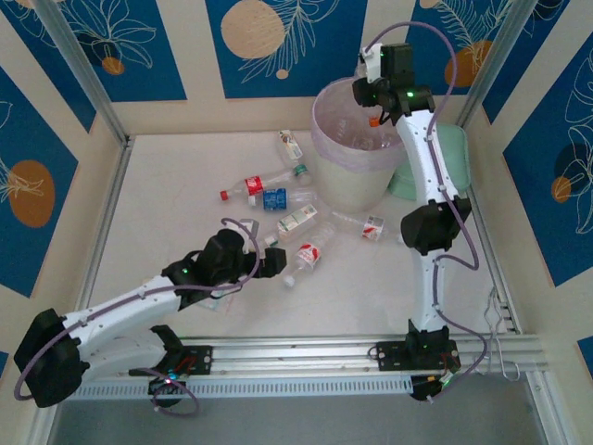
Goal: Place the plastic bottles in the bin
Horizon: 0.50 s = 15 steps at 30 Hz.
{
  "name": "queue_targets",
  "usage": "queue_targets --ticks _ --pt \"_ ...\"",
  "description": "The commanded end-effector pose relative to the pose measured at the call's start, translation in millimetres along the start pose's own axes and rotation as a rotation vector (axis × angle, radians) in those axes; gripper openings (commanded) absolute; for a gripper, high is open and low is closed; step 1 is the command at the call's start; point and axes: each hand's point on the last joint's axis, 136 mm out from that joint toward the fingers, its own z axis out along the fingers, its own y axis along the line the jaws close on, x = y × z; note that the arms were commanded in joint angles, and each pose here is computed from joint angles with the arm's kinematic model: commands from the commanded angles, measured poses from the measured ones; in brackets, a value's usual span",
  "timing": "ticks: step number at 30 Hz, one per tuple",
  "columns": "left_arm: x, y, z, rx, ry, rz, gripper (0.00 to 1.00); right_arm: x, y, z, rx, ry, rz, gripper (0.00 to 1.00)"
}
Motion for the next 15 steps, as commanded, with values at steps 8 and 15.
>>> queue_targets --ticks 8,15 --pt "3.3 14.4 -5.6 -0.058 -0.001 -0.02 0.99 54.8 15.7 52.0 -0.092 0.144 -0.054 0.0" --pt "4.2 12.9 -1.9 -0.048 0.003 -0.019 0.98 101.7 26.0 78.3 -0.128 0.275 0.015 0.0"
